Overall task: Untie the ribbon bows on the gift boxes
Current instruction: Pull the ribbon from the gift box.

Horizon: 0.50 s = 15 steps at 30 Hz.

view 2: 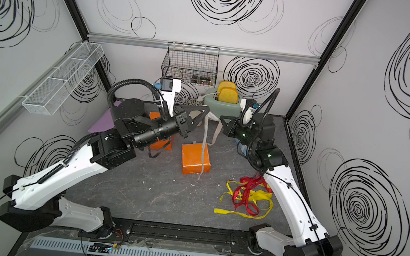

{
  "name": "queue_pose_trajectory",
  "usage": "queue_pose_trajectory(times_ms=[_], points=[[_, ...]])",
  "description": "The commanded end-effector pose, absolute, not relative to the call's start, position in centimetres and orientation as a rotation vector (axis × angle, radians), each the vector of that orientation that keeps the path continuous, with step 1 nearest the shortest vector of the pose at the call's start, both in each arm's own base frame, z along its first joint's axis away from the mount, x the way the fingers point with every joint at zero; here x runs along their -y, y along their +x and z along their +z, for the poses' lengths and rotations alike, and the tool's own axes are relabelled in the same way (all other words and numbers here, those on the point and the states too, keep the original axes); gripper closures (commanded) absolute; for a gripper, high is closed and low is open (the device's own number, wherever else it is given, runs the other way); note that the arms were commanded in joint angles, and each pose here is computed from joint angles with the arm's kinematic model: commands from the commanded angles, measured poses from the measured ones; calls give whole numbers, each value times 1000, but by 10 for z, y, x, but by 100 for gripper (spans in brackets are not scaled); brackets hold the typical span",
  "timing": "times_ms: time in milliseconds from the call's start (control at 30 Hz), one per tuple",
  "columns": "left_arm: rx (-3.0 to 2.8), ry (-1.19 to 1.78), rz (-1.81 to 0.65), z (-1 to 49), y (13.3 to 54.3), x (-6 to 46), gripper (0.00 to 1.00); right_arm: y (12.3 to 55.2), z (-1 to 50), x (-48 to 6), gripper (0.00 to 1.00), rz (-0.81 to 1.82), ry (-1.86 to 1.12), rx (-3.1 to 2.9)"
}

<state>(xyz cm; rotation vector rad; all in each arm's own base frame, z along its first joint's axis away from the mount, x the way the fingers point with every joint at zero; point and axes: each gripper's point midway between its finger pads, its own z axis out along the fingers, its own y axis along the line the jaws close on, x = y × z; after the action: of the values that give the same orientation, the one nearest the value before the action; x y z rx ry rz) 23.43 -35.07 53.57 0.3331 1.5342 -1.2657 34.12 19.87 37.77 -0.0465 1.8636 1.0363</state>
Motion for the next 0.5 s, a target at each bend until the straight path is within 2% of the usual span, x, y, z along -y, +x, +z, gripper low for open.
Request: queue_pose_trajectory(times_ms=[0,100,200,367,467], points=[[-1467,373,-1293,561,220,353,100,336,401,-189,100,1031,-33,-1799],[-1526,382,-1295,536,223,362,98,332,414,-175,100,987,-9,-1765],[-1610,421,-1287,495,223,376,89,329,426,-160,100,950,16,-1731],[-1797,529,-1213,405,224,398,73,325,429,-152,100,944,18,-1720],[-1896,526,-1082,347,236,398,72,324,423,-151,100,947,22,-1723]])
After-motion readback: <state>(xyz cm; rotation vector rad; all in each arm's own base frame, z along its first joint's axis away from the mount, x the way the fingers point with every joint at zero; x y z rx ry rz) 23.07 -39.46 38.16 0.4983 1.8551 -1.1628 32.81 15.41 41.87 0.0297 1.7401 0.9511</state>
